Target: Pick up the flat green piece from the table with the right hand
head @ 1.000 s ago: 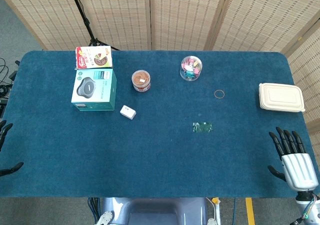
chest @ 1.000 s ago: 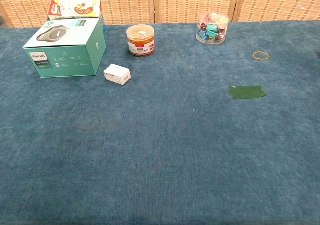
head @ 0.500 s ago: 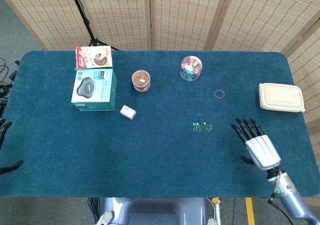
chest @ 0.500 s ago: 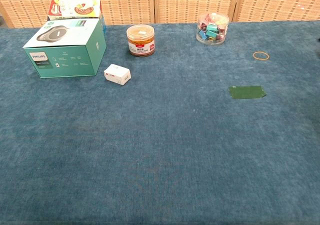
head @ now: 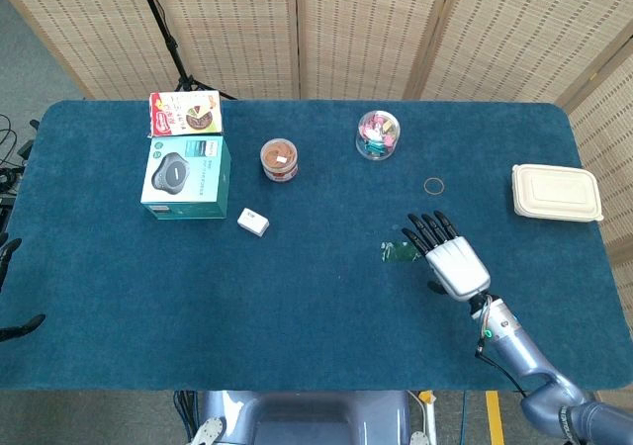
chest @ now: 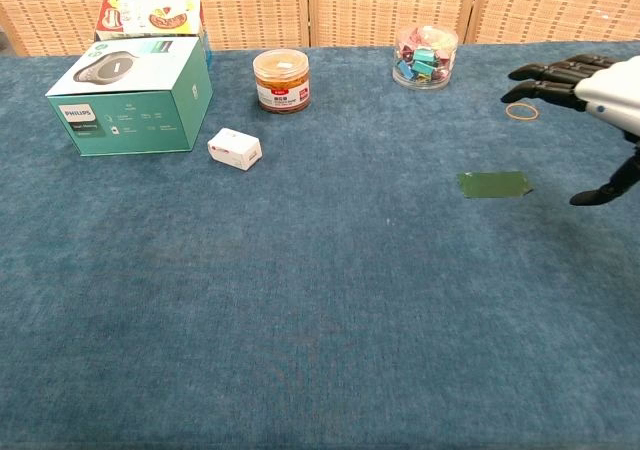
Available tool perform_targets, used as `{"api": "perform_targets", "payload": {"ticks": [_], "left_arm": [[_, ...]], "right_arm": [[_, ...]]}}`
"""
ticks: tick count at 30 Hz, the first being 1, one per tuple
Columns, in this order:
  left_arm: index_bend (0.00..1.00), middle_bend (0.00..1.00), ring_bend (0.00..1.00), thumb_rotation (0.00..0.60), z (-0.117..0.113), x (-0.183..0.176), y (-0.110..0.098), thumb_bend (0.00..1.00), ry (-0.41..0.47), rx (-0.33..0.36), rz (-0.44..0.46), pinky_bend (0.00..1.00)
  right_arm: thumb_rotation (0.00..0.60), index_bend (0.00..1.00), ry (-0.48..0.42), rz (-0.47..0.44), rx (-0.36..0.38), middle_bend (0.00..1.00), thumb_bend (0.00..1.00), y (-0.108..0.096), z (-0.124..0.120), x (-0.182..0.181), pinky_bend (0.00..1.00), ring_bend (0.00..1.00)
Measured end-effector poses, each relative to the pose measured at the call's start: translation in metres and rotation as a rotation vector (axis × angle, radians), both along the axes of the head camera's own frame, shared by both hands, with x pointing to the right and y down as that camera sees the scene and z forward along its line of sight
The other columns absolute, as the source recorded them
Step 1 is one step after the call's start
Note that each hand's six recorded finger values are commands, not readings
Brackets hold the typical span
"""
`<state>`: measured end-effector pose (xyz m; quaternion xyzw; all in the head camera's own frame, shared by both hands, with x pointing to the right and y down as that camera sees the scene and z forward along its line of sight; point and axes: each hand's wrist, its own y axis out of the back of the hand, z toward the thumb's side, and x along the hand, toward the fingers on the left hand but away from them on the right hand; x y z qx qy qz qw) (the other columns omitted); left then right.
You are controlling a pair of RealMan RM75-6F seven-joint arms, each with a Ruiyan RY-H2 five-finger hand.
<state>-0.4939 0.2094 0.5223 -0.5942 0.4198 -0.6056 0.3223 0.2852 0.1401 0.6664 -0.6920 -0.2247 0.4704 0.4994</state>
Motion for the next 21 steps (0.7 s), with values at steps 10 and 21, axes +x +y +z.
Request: {"api": "perform_targets", "payload": {"ticks": [10, 21], "left_arm": [[0.0, 0.0, 0.0, 0.6, 0.002, 0.0, -0.001, 0.0, -0.006, -0.007, 0.001, 0.07], [0.0, 0.0, 0.0, 0.6, 0.004, -0.001, -0.002, 0.0, -0.011, -0.013, -0.003, 0.07]], "right_arm": [[0.6, 0.12, 0.071, -0.027, 0.013, 0.0, 0.0, -0.014, 0.022, -0.022, 0.0, 0.0], [0.6, 0.13, 0.117, 0.003, -0.009, 0.0, 0.0, -0.023, 0.048, -0.03, 0.0, 0.0]]}}
